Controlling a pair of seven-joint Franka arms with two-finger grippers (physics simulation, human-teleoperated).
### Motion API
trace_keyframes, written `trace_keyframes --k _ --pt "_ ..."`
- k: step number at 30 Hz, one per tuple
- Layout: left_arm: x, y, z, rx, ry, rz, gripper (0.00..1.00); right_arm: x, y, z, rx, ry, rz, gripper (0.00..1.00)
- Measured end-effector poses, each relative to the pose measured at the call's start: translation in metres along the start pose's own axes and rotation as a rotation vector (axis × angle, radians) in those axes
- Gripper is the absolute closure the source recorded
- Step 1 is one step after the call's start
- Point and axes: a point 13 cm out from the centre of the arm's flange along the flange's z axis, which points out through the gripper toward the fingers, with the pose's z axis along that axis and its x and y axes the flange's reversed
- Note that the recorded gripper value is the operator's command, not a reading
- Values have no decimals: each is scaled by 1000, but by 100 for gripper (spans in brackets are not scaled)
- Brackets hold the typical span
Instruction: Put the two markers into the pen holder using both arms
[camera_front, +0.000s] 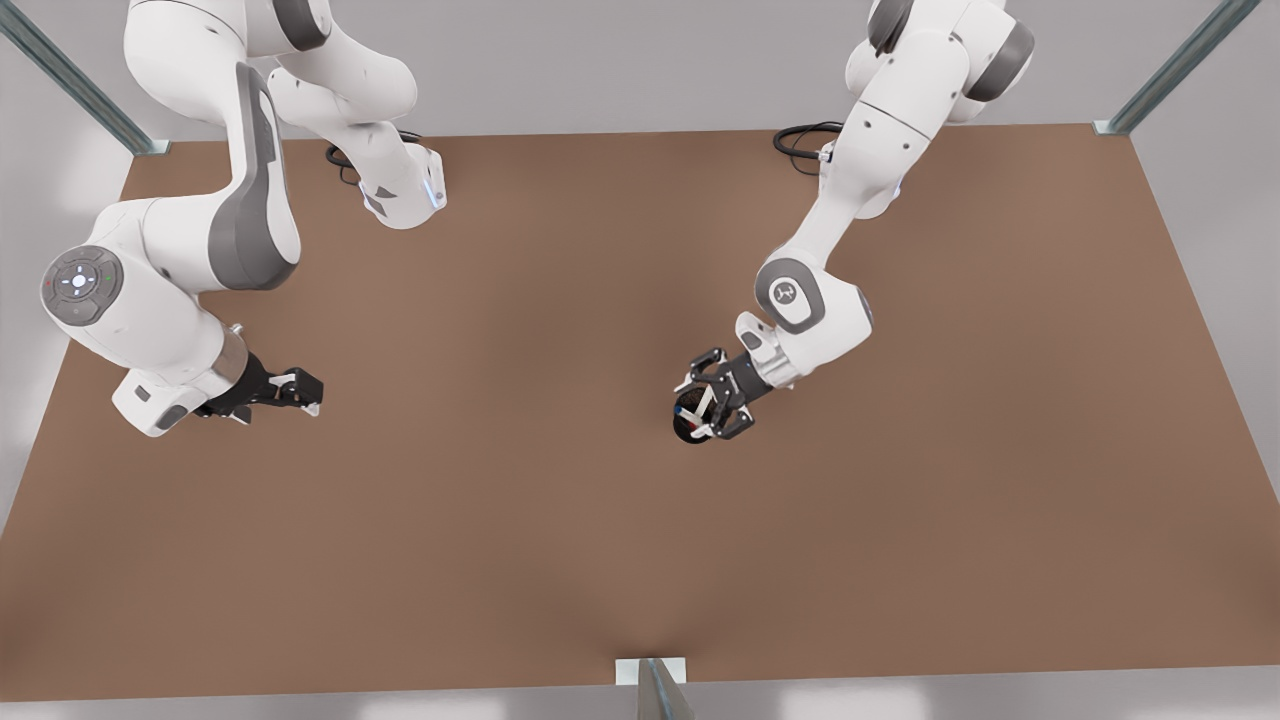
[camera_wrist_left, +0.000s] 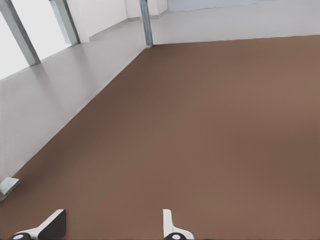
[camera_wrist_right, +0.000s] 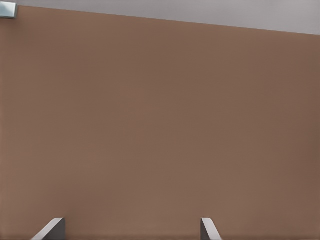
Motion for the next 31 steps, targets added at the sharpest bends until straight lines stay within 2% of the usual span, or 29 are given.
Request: trace_keyframes --k 3,6,9,11,13,20,31 --pt "-34 86 -28 22 81 202 0 0 1 0 0 0 -1 0" --pt "-61 182 -143 50 336 352 0 0 1 0 0 0 -2 0" --pt "-24 229 -289 -19 649 183 0 0 3 0 -1 0 -5 0" --pt "-14 225 -381 -84 733 6 0 0 4 0 -1 0 -6 0" --pt "6 195 -421 -93 813 -154 0 0 4 0 -1 0 -6 0" --pt "42 173 -421 -161 992 -482 0 0 4 0 -1 0 -6 0" --pt "52 166 -424 -315 1021 -804 0 1 -20 -1 7 1 29 0"
